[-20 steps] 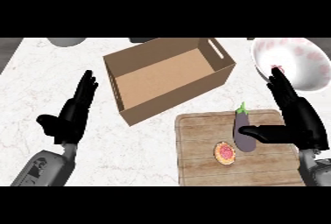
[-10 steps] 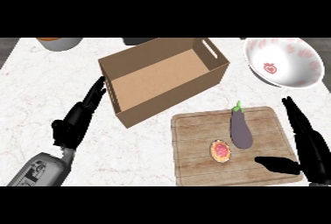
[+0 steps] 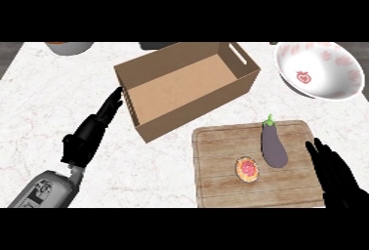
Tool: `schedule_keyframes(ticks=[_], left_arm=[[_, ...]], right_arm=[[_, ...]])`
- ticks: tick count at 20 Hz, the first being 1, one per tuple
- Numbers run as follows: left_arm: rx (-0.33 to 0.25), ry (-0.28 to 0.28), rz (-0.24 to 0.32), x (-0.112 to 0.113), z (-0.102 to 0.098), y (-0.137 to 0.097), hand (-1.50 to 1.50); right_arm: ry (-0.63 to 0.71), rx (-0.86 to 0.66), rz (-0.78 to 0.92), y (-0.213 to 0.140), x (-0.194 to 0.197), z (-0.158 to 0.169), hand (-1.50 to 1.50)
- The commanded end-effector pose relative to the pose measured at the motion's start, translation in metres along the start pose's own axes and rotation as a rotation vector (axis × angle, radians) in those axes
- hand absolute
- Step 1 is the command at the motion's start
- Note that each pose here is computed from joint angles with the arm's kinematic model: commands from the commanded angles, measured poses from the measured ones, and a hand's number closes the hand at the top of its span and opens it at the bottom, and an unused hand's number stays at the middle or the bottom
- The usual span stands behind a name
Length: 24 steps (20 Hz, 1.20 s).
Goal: Pick the cupcake from the cutting board and place it in the cardboard box
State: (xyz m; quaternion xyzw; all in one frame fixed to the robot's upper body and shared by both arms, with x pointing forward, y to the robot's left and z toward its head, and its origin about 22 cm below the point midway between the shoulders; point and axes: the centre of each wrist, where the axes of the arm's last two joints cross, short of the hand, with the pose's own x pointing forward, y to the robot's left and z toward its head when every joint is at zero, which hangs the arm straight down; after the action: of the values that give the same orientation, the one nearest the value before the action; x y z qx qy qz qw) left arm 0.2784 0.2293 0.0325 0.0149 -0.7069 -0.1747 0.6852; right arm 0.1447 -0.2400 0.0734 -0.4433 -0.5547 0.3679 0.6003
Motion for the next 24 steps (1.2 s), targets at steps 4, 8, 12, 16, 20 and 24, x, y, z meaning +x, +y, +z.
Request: schedule_keyframes(ticks=[4, 8, 12, 16, 20, 24], left_arm=[[-0.065, -0.018, 0.003, 0.013, 0.001, -0.014, 0.0], [-0.08, -0.034, 0.014, 0.014, -0.005, -0.011, 0.0], [-0.083, -0.024, -0.003, 0.003, -0.008, -0.013, 0.0], [-0.093, -0.035, 0.014, 0.017, 0.009, -0.027, 0.0], [-0.075, -0.03, -0.028, 0.007, -0.011, -0.022, 0.0], [-0.067, -0.038, 0.003, 0.012, -0.004, -0.009, 0.0]], right_arm=[[0.153, 0.141, 0.012, -0.046, 0.059, 0.051, -1.5], [0.195, 0.156, -0.027, -0.047, 0.088, 0.056, -1.5], [0.22, 0.162, -0.062, -0.044, 0.105, 0.044, -1.5], [0.231, 0.146, -0.041, -0.016, 0.129, 0.015, -1.5], [0.27, 0.204, -0.009, 0.007, 0.127, 0.006, -1.5], [0.305, 0.245, 0.014, 0.023, 0.113, 0.012, -1.5]])
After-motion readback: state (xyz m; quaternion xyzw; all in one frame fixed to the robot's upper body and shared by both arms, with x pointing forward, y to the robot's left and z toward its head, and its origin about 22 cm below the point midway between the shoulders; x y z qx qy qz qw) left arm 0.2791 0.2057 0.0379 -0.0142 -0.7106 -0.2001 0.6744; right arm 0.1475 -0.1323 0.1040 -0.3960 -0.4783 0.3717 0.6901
